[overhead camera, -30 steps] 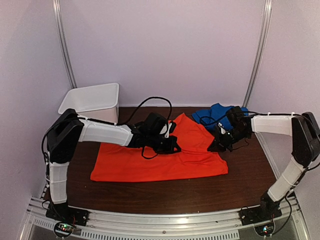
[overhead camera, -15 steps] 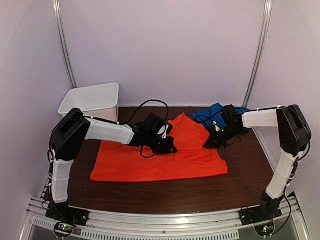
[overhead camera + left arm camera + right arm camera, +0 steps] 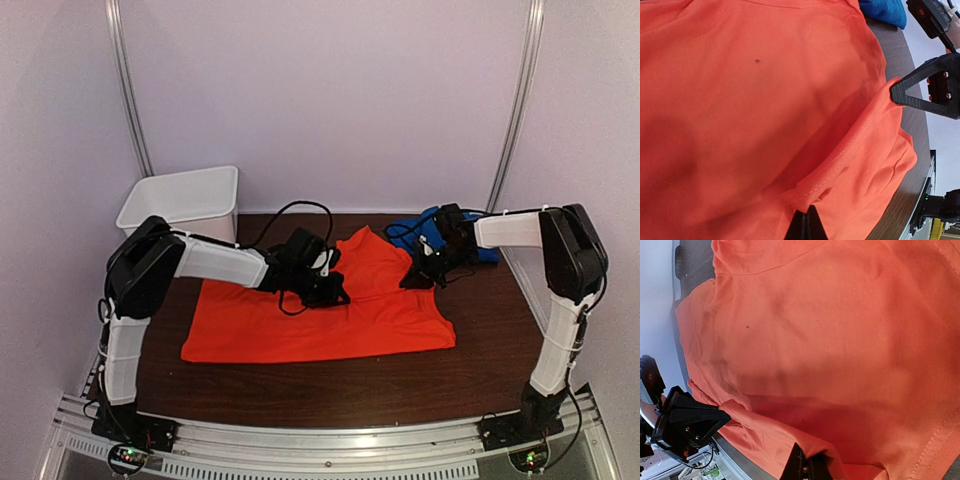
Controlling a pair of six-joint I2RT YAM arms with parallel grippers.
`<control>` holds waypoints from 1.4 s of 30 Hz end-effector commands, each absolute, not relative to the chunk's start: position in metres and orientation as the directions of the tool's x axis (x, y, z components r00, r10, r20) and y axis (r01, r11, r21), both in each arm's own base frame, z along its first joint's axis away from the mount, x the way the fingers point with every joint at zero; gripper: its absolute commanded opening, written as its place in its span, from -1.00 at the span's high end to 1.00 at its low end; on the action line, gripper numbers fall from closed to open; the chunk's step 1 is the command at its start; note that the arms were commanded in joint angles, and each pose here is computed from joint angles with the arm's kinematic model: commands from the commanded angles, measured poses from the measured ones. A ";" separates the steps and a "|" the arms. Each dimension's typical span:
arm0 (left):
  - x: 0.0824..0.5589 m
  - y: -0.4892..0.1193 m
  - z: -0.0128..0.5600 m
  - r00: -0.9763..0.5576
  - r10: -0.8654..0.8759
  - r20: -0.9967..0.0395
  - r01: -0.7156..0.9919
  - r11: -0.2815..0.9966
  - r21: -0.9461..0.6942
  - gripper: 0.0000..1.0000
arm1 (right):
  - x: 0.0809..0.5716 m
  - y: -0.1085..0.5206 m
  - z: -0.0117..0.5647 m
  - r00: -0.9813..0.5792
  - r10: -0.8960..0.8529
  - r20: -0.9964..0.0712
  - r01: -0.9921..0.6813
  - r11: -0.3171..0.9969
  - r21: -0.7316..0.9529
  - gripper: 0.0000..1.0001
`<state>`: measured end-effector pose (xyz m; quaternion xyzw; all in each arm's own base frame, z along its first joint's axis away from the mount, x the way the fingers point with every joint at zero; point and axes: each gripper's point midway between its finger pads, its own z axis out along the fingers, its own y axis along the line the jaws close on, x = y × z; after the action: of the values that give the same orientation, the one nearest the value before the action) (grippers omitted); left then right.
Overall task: Fold and stack the mixed laundry pile
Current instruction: Fold the 1/3-folded T-shirt at the center of the board, then adjust the 1/3-folded shirt at the center of the board.
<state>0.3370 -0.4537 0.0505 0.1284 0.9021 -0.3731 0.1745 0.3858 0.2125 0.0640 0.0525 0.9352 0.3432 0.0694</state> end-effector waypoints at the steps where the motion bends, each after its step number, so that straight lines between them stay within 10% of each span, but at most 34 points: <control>1: 0.352 -0.449 0.043 -0.908 0.071 -0.413 0.338 0.709 -0.619 1.00 | 0.394 0.206 0.060 -0.983 0.152 -0.104 0.054 0.777 0.627 0.97; 6: 0.365 -0.435 0.040 -0.912 0.050 -0.408 0.306 0.744 -0.594 0.96 | 0.406 0.205 0.072 -0.977 0.167 -0.134 0.043 0.767 0.640 0.57; 12: 0.379 -0.398 0.063 -0.896 0.077 -0.437 0.323 0.788 -0.524 0.20 | 0.411 0.193 0.113 -0.965 0.140 -0.221 -0.026 0.789 0.614 0.04; 25: 0.248 -0.313 0.087 -0.910 0.223 -0.350 0.395 0.723 -0.566 -0.01 | 0.303 0.225 0.100 -0.989 -0.026 -0.145 -0.116 0.740 0.662 0.23; 42: 0.248 -0.301 0.083 -0.932 0.136 -0.337 0.315 0.763 -0.564 0.01 | 0.364 0.255 0.046 -0.994 0.027 -0.108 -0.054 0.729 0.682 0.42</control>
<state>0.2430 -0.2997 0.0727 0.1307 0.9333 -0.3128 0.1182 0.3444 0.2471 0.0420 -0.0046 0.9345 0.3541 0.0355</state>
